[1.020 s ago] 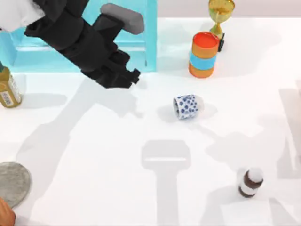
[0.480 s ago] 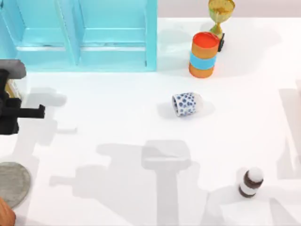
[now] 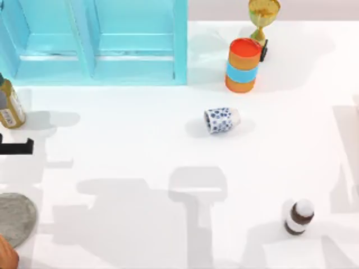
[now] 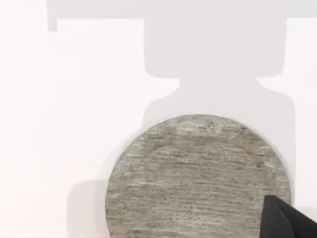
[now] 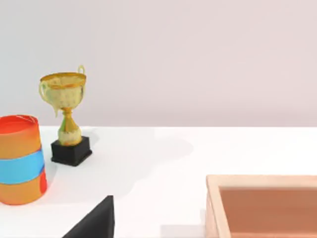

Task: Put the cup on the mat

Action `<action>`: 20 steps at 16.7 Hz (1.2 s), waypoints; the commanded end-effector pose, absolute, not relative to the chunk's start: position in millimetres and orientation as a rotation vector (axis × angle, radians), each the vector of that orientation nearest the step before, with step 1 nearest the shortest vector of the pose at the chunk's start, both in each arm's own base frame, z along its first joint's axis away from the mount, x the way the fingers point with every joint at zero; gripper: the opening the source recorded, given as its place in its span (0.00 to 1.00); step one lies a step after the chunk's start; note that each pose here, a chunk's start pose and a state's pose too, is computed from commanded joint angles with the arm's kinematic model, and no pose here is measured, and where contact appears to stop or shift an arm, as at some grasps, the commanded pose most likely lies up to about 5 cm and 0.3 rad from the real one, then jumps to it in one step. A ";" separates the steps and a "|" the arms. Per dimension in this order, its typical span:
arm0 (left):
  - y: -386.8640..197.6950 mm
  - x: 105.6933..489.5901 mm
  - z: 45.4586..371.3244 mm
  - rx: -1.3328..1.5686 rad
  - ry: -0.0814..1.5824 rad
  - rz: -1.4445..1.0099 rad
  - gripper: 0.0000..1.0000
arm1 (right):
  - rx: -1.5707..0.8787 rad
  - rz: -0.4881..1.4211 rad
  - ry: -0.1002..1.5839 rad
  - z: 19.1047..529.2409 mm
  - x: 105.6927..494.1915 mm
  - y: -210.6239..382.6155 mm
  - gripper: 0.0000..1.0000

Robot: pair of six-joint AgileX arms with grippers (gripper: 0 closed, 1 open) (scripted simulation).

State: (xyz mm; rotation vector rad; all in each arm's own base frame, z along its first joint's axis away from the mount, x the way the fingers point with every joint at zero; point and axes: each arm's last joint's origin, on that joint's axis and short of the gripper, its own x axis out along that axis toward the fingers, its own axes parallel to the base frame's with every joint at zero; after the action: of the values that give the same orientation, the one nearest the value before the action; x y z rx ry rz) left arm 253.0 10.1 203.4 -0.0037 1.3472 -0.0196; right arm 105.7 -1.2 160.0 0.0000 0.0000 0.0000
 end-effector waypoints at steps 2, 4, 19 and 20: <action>9.4 253.5 203.3 -0.002 1.350 -0.024 0.00 | 0.000 0.000 0.000 160.0 105.7 -1.2 1.00; 16.0 253.6 204.2 -0.017 1.339 -0.013 0.00 | 0.000 0.000 0.000 160.0 105.7 -1.2 1.00; 44.8 262.4 156.9 -0.045 1.270 0.069 0.00 | 0.000 0.000 0.000 160.0 105.7 -1.2 1.00; 36.8 262.0 153.8 -0.034 1.277 0.048 0.00 | 0.000 0.000 0.000 160.0 105.7 -1.2 1.00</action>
State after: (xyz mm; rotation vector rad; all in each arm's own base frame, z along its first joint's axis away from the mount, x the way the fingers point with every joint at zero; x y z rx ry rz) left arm 262.0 36.8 153.8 -0.0339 1.2772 0.0478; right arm 105.7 -1.2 160.0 0.0000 0.0000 0.0000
